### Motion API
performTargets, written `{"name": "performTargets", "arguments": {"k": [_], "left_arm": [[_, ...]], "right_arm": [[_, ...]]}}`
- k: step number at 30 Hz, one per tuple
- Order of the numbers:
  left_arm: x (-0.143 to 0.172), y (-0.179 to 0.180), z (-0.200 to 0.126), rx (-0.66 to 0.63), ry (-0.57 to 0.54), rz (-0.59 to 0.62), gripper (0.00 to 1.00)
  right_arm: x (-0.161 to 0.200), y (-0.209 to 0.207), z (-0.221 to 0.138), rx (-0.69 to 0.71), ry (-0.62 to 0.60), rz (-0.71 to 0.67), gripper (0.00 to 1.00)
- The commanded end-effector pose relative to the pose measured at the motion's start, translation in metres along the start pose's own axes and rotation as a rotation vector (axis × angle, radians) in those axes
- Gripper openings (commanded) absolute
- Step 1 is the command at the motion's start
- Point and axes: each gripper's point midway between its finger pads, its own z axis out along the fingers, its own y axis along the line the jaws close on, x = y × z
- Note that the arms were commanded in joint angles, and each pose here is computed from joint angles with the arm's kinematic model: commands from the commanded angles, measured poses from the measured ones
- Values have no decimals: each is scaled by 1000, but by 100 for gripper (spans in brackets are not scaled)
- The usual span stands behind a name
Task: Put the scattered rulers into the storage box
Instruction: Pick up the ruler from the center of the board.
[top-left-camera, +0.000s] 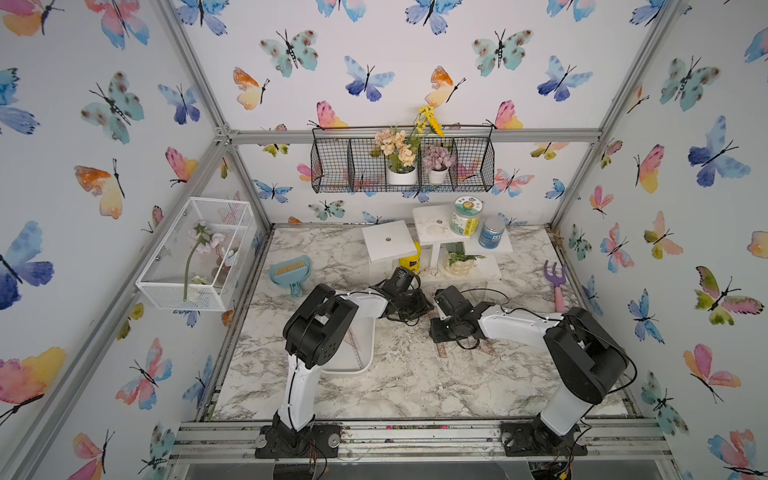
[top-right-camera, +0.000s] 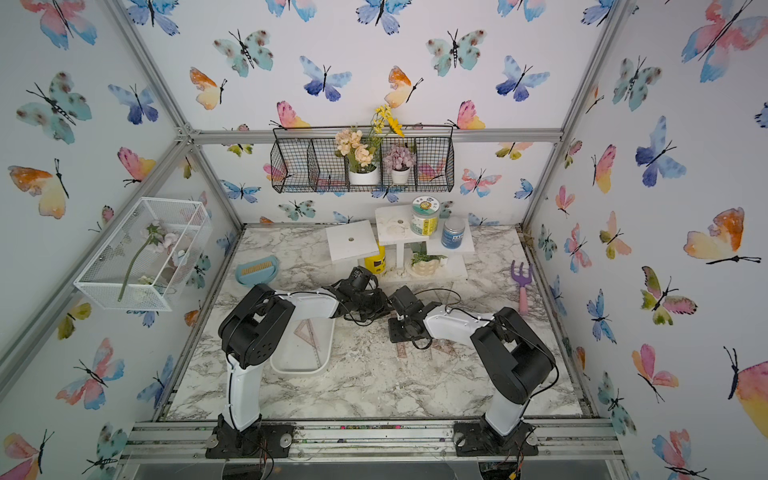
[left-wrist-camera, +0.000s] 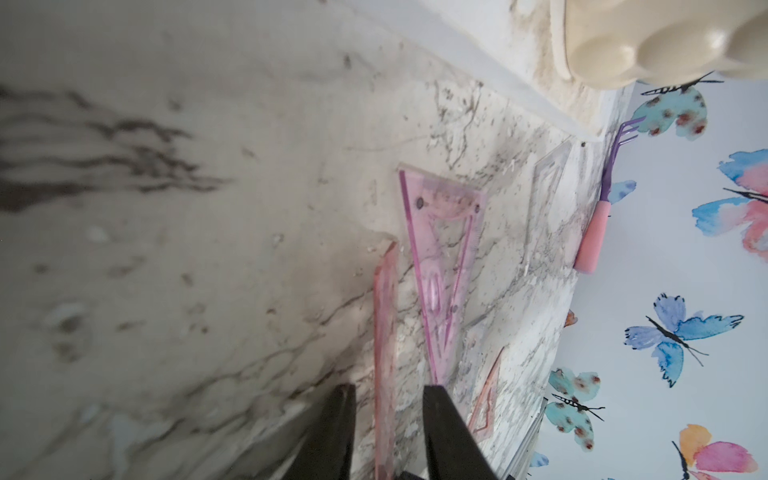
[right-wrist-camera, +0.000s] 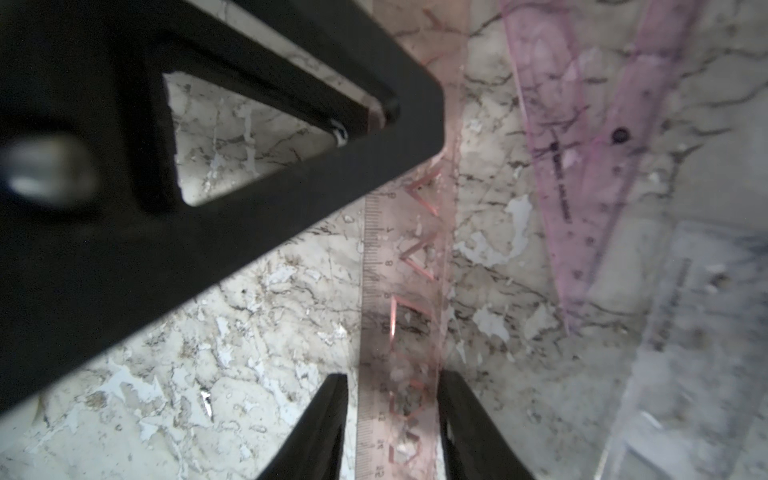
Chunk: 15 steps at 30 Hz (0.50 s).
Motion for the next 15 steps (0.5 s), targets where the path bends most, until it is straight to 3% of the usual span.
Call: {"name": "performTargets", "arguments": {"k": [1, 8, 11, 15], "left_arm": [[16, 14, 13, -24, 56, -24, 27], [25, 7, 7, 17, 80, -35, 6], [28, 2, 3, 34, 87, -28, 0], [32, -1, -8, 42, 87, -15, 0]], "right_arm": [[60, -25, 15, 58, 206, 32, 41], [44, -19, 0, 54, 149, 25, 42], [26, -15, -23, 60, 83, 19, 50], [-1, -8, -65, 63, -26, 11, 59]]}}
